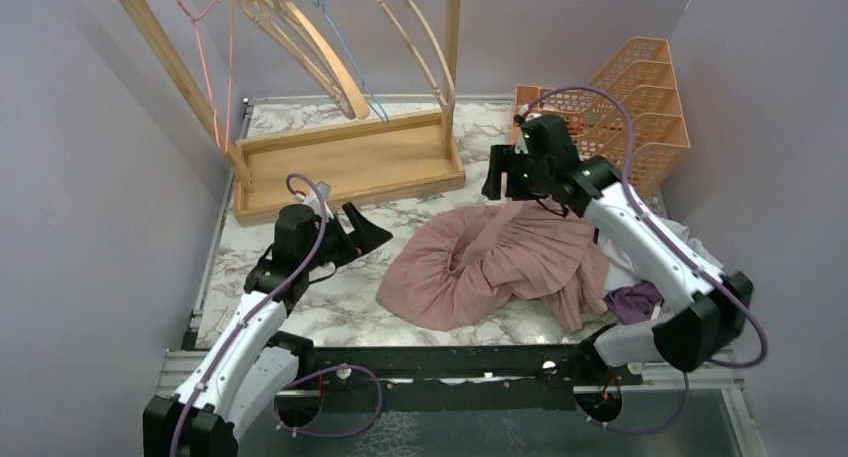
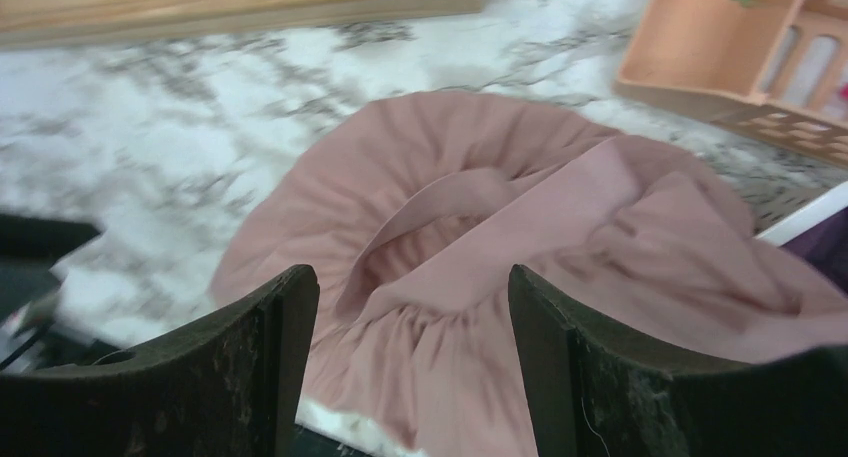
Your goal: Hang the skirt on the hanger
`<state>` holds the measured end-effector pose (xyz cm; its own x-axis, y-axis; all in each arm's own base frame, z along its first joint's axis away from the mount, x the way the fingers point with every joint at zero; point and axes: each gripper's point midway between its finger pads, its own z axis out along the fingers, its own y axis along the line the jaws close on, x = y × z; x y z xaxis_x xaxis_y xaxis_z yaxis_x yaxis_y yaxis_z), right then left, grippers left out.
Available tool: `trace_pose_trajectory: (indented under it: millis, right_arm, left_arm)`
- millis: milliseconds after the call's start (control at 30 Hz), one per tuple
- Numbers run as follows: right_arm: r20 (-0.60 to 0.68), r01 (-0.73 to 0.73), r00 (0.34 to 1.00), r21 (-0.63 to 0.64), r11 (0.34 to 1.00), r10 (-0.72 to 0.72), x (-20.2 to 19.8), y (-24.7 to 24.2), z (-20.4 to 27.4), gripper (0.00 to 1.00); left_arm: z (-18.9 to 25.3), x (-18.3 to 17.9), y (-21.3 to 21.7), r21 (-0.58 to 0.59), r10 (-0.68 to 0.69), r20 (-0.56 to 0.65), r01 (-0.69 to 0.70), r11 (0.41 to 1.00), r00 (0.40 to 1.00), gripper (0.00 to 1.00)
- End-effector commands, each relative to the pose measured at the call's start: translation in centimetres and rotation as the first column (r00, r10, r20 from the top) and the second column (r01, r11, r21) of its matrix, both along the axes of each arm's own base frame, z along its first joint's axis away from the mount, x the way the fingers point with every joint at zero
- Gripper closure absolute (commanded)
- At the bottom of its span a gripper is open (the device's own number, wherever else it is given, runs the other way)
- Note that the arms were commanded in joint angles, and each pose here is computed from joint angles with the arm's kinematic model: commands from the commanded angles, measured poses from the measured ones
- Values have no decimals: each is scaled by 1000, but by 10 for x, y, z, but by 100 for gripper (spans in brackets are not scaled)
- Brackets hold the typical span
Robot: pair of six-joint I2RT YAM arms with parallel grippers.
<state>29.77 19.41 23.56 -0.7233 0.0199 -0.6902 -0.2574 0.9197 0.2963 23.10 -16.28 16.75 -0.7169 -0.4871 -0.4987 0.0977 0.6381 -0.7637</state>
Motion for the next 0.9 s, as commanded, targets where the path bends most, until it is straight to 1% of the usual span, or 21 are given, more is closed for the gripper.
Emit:
trace_pose_trajectory:
  millis: [0,100,167,267,333,367,400,467,567,667,733,867]
  right_arm:
    - [-11,186,981,-257,948,-195,39,-34,-38,25]
    - [-29,187,978,-313,931,-206,52,-33,-60,25]
    - [-48,204,970,-362,909,-237,55,-39,-77,26]
    - [-62,224,960,-410,884,-272,50,-49,-96,27]
    - [-79,220,958,-419,881,-277,44,-52,-106,29]
    - [-86,215,958,-415,884,-274,40,-53,-110,29]
    - [-96,209,958,-407,889,-269,36,-52,-113,31]
    - [-115,196,959,-381,903,-257,29,-50,-117,36]
    - [-132,189,961,-334,924,-244,19,-45,-116,44]
    - [-144,180,962,-297,938,-231,12,-42,-116,49]
    - [-151,175,963,-282,943,-224,7,-41,-116,52]
    - [-150,161,968,-253,954,-203,5,-37,-111,54]
  left_arm:
    - [-2,-10,-36,-54,-157,-19,156,986,987,13]
    - [-13,-15,-63,-39,-220,-45,218,975,974,12]
    - [-21,-13,-78,-26,-234,-71,233,972,970,12]
    - [-31,-7,-100,-13,-252,-102,252,968,962,14]
    - [-38,-5,-119,-24,-273,-116,272,962,955,16]
    - [-36,-5,-132,-47,-303,-99,299,953,948,19]
    - [-42,-7,-142,-54,-330,-118,326,944,936,23]
    - [-55,-7,-157,-38,-361,-157,359,932,919,34]
    - [-71,-3,-168,-3,-352,-195,358,934,915,43]
    - [-86,4,-166,66,-311,-232,333,941,922,54]
    - [-93,8,-164,111,-291,-244,325,939,925,59]
    - [-113,7,-157,195,-263,-288,326,925,921,67]
